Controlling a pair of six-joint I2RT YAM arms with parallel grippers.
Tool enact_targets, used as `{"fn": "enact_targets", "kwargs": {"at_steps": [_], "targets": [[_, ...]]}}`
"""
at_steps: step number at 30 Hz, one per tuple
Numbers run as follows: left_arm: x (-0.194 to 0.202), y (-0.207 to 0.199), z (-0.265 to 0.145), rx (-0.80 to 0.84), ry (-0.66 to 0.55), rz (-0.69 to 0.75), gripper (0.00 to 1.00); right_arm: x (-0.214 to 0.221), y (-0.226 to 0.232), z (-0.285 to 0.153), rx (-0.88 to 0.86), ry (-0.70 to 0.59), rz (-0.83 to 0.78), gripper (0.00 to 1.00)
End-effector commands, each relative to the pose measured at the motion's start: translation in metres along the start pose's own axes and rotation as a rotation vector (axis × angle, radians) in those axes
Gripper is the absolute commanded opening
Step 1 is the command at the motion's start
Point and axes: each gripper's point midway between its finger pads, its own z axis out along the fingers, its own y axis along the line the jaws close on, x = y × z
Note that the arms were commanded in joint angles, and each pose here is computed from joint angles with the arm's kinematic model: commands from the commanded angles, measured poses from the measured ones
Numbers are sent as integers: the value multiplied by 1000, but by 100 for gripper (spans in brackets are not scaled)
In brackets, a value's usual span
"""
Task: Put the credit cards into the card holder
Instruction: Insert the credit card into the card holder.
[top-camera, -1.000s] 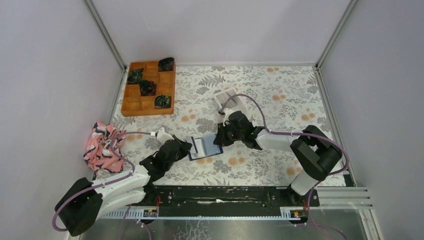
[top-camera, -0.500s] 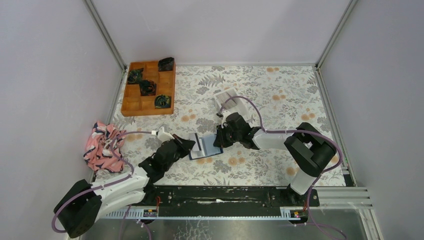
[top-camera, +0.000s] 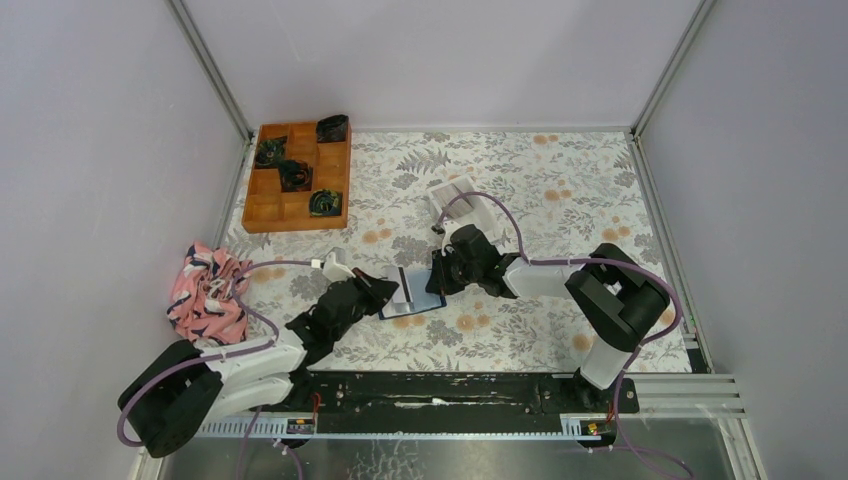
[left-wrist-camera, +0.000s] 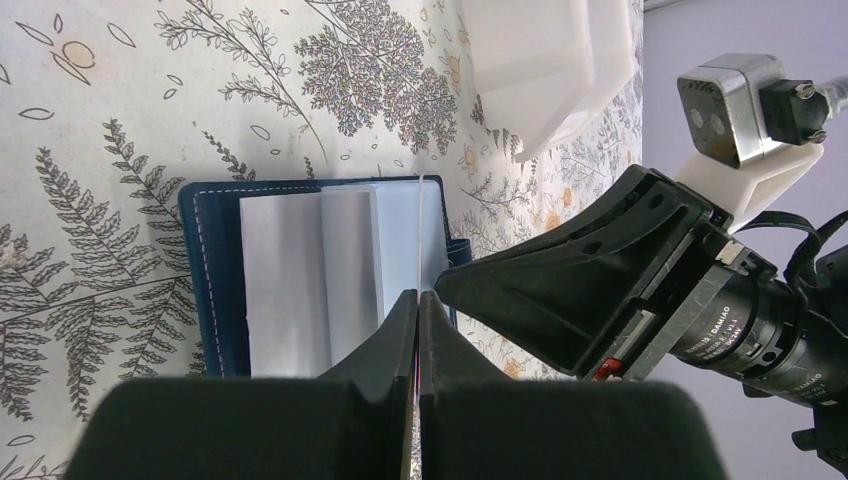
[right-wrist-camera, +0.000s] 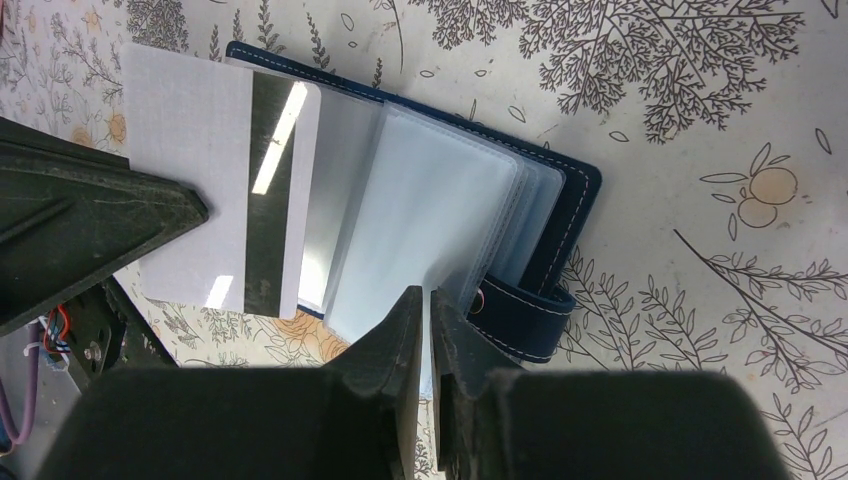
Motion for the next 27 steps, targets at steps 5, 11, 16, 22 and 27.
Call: {"fn": "enact_targets", "kwargs": {"at_steps": [5,11,16,22,27], "targets": [[1,-6,2,45,-20,-28,0,-10,3,4,11,-24,-17,14],[3,-1,2,31,-20,-24,0,-9,1,3,17,-25,-19,14],[6,2,2,23,-17,-17,0,-9,2,4,15,-24,-17,13],[7,6,1,11,-18,-10,0,-9,2,4,17,-23,-18,13],[9,9,2,0,-17,-8,0,-8,1,5,19,-19,-15,13]]}}
